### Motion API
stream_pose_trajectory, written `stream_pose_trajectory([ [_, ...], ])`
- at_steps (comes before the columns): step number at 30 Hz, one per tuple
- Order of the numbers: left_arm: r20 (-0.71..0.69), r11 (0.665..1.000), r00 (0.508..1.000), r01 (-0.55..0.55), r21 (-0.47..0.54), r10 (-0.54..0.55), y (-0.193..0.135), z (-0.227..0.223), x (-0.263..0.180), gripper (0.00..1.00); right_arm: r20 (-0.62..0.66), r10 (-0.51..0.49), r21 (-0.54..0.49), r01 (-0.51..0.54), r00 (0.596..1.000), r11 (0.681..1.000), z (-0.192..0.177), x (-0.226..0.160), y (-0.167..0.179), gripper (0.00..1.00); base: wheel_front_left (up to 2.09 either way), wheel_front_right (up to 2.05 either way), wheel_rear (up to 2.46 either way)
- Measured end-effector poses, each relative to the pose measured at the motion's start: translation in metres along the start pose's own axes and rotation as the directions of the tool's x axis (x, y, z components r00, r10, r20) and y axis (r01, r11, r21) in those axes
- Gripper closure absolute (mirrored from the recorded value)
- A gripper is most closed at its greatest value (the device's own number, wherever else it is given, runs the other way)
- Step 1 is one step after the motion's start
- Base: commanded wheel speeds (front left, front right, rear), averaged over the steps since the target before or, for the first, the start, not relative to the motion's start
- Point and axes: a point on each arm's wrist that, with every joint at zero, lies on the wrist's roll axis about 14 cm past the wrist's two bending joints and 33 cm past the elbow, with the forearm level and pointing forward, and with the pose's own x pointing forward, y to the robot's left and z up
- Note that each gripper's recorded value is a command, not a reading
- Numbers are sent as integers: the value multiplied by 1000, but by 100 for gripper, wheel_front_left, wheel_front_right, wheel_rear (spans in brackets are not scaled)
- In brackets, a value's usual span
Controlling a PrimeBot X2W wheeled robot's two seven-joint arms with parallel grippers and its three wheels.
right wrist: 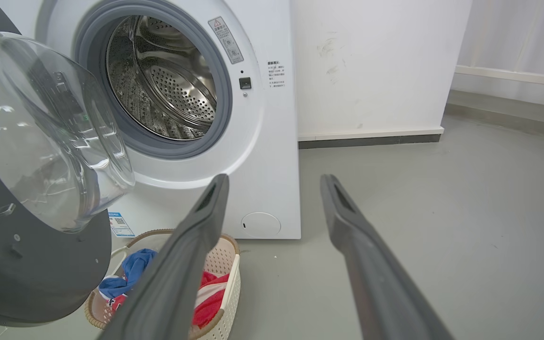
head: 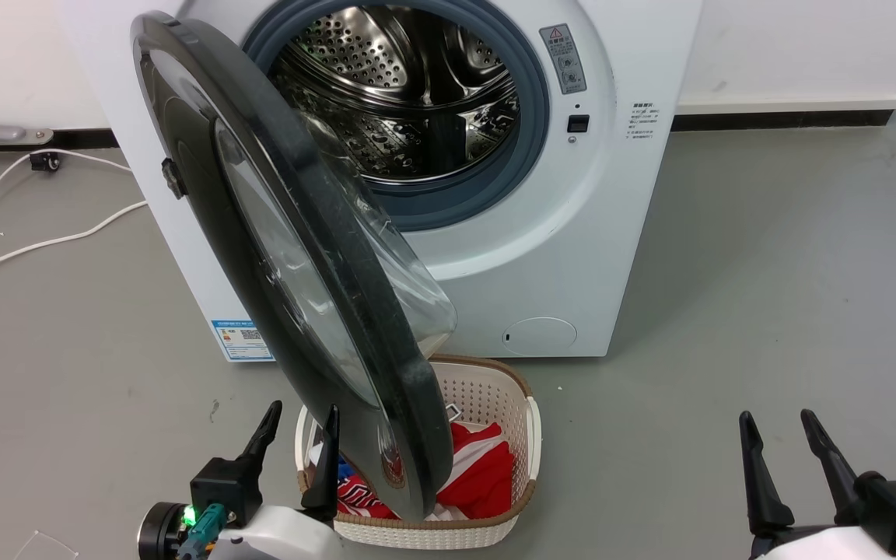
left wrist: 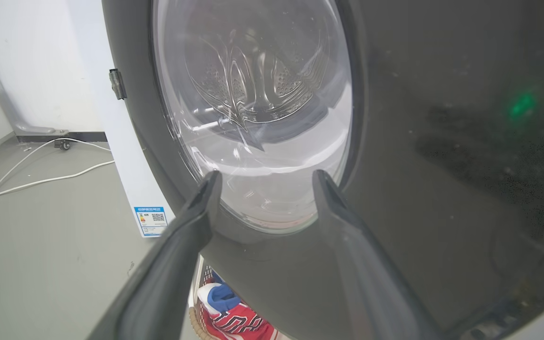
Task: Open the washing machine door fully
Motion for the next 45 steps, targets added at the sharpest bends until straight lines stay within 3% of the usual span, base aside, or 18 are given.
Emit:
stream_pose_trajectory([
  [13,-4,1000,1000,-3,-2,3,0,-2,0,0,1,10,-6,-10,1000,1000,-1,9,3,0,0,0,0],
  [14,-1,1000,1000,-5,-5,5,0,-1,1,53,-1,12,-6,-12,1000,1000,-1,10,4,0,0,0,0],
  [15,1,1000,1000,-5,-6,5,0,0,1,97,0,13,-8,-13,1000,1000,-2,10,4,0,0,0,0],
  [16,2,1000,1000,-6,-7,6,0,0,1,100,0,15,-8,-15,1000,1000,-2,11,4,0,0,0,0],
  [26,60,999,998,-36,-3,36,6,18,7,100,-11,24,-13,-25,1000,1000,-5,20,7,0,0,0,0],
  [32,208,997,976,-75,18,69,14,66,14,100,-16,35,-14,-35,999,999,-8,25,10,0,0,0,0],
  [39,419,997,907,-55,46,31,0,138,9,100,-18,46,-13,-46,999,999,-9,28,13,0,0,0,0],
  [45,565,997,823,34,64,-64,-34,192,-4,100,-14,45,-6,-45,999,999,-8,28,13,0,0,0,0],
])
